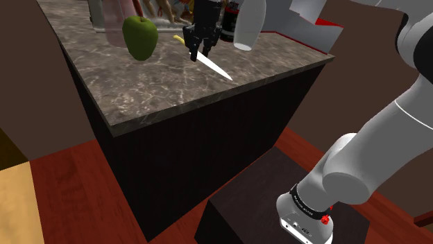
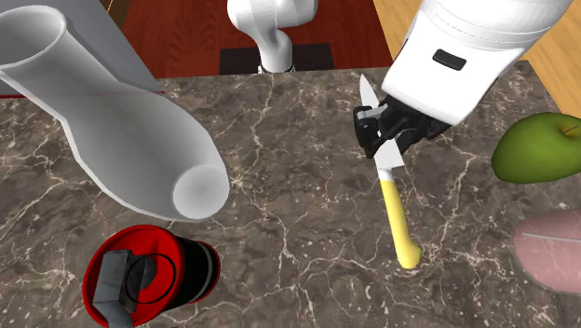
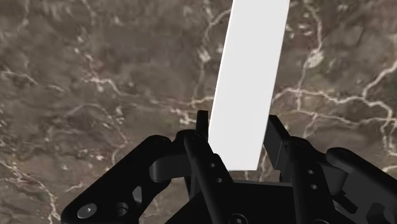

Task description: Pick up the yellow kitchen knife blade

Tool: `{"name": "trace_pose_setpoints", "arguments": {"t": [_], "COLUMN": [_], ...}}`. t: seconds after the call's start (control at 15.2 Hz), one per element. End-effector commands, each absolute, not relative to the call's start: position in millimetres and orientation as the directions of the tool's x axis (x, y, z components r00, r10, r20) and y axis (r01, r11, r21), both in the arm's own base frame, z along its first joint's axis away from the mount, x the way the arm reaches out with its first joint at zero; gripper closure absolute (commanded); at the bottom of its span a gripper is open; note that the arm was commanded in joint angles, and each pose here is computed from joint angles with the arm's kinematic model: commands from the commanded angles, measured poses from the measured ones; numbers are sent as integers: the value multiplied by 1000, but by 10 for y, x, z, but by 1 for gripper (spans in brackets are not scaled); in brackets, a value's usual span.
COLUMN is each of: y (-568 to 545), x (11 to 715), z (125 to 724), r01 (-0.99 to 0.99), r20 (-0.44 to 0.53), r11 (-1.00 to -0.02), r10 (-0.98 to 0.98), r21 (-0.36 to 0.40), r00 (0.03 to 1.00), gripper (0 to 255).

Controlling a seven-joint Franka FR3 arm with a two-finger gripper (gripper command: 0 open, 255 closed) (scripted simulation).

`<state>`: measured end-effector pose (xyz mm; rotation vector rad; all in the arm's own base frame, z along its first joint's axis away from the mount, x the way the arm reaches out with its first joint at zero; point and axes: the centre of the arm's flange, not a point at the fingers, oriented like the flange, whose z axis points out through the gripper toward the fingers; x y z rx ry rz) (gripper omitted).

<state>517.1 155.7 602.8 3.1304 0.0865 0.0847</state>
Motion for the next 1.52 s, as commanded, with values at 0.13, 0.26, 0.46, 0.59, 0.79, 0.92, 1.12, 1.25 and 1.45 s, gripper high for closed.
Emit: {"name": "trace_pose_setpoints", "arguments": {"t": [0.13,0.26,0.46,0.59,0.79,0.92,1.12,1.25,1.45], "y": [1536,1537,1517,1517,1517,1517,1517,1517,1517], "x": [5188,5191,5184,5185,5185,5185,5185,5185,5185], "z": [5990,5992,6098,6204,6362,6468,6626,6732,6793], "r01": [50,50,50,50,50,50,50,50,50], "r20": [46,46,46,46,46,46,46,46,46], "r11": [-999,-999,-999,-999,-999,-999,-999,-999,-999], "r10": [51,51,51,51,51,51,51,51,51], "r21": [16,16,16,16,16,16,16,16,16], "r00": [998,998,998,998,998,998,998,998,998], "gripper": [255,255,255,255,255,255,255,255,255]}}
